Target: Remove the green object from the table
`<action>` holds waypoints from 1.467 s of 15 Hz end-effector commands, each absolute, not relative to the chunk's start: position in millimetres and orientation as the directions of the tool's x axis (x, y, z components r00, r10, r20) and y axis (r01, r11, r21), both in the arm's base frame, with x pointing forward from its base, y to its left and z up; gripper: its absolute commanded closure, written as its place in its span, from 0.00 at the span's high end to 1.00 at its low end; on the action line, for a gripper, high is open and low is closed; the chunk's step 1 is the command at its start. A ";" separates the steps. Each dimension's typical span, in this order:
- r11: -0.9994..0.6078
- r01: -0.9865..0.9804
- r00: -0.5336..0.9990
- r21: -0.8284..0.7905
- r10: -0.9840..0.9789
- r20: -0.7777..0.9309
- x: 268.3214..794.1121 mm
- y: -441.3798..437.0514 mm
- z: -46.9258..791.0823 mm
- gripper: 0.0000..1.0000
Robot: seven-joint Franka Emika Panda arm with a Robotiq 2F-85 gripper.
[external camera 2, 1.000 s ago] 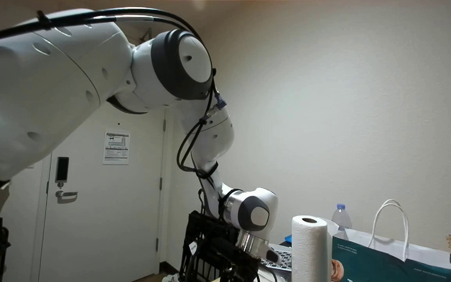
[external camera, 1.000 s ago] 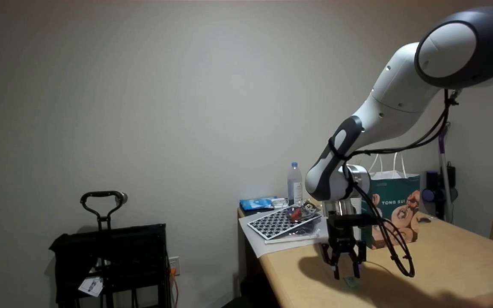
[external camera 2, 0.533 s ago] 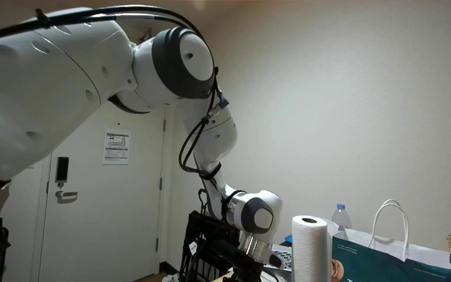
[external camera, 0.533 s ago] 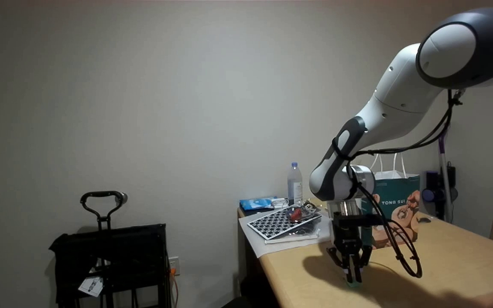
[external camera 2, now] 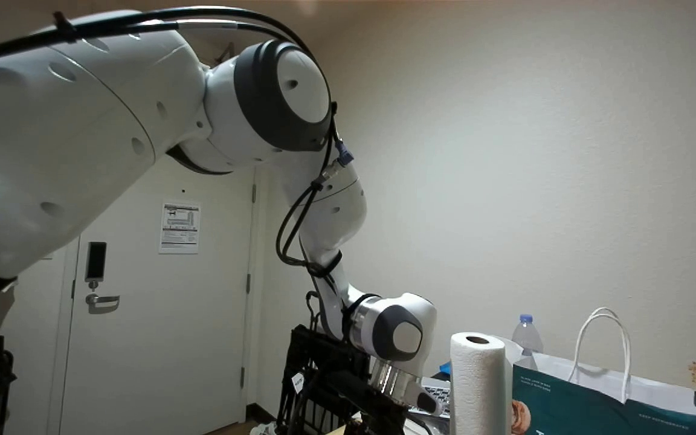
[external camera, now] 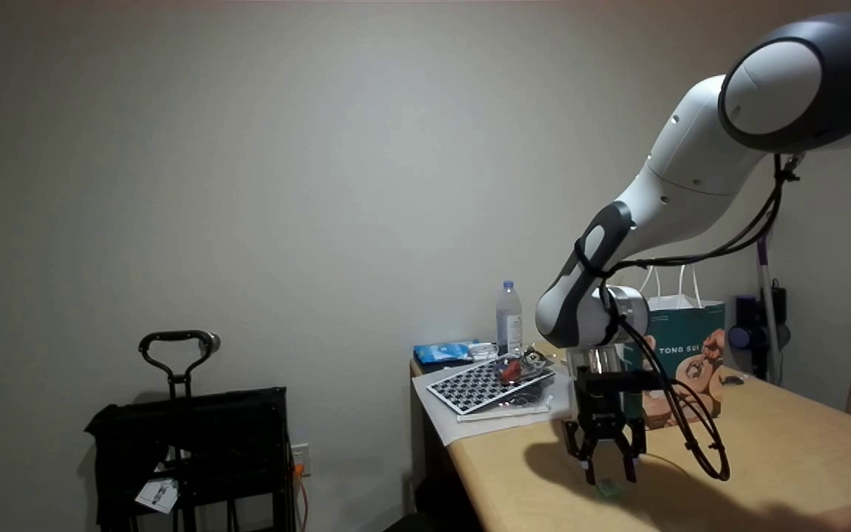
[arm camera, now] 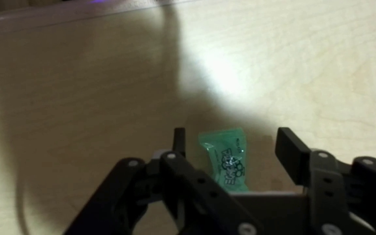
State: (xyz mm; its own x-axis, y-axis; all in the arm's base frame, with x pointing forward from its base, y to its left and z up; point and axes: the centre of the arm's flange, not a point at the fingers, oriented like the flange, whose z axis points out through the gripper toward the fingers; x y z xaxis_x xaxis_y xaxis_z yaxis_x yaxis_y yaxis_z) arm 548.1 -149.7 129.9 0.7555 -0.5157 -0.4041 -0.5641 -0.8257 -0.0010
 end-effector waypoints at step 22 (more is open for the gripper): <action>-0.863 -0.480 0.811 0.159 -0.506 -0.294 608.0 -33.3 188.6 0.06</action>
State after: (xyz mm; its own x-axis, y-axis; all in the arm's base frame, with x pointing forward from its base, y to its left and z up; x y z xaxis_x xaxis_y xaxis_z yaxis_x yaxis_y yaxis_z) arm 601.7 -81.9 156.0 0.8062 -0.4850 -0.3389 -0.5021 -0.8638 0.0419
